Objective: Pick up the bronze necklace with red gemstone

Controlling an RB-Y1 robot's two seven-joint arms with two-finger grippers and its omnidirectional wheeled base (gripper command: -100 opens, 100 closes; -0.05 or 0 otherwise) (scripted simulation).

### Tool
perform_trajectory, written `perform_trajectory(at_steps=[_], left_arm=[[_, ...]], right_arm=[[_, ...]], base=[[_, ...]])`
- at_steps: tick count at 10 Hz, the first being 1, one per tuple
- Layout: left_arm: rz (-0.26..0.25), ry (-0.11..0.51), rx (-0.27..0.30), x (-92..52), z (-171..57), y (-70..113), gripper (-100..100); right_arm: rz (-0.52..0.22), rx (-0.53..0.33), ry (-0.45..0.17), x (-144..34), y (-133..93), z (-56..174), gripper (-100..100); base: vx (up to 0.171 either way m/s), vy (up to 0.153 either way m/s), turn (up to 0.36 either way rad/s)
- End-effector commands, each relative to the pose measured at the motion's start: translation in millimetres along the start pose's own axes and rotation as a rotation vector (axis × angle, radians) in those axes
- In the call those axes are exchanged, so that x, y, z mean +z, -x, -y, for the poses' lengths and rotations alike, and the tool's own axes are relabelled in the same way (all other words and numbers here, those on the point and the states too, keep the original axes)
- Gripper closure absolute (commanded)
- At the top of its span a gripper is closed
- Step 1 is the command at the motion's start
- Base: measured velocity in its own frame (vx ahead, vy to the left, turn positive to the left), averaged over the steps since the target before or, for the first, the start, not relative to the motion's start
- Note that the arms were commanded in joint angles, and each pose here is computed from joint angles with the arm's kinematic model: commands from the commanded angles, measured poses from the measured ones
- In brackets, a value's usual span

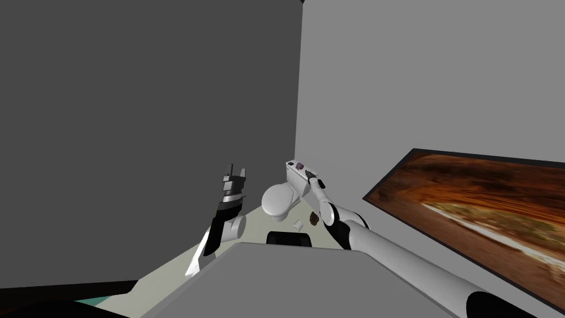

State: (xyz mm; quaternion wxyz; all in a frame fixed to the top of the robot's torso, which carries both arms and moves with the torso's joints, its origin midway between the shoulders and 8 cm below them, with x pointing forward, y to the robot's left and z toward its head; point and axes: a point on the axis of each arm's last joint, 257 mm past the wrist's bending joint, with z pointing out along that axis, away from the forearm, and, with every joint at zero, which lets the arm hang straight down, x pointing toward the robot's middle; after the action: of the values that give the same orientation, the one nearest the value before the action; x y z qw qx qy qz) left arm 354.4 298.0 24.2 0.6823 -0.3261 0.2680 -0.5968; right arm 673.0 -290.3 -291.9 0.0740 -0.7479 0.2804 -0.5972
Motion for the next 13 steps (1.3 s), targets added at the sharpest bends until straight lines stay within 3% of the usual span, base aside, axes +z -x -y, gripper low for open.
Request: perform_trajectory(at_steps=[1, 9, 10, 13], left_arm=[[0.0, 0.0, 0.0, 0.0, 0.0, 0.0, 0], [0.0, 0.0, 0.0, 0.0, 0.0, 0.0, 0], [0.0, 0.0, 0.0, 0.1, 0.1, -0.1, 0], [0.0, 0.0, 0.0, 0.1, 0.0, -0.1, 0]], right_arm=[[0.015, -0.007, -0.025, -1.8, 2.6, 2.5, -100], [0.048, -0.03, -0.096, -9.9, 7.7, 6.9, -100], [0.05, -0.032, -0.099, -10.1, 8.1, 7.4, 100], [0.04, -0.027, -0.098, -9.3, 3.2, 8.2, 100]], base=[[0.077, 0.079, -0.235], [0.074, 0.072, -0.117], [0.006, 0.006, 0.004], [0.001, 0.0, -0.005]])
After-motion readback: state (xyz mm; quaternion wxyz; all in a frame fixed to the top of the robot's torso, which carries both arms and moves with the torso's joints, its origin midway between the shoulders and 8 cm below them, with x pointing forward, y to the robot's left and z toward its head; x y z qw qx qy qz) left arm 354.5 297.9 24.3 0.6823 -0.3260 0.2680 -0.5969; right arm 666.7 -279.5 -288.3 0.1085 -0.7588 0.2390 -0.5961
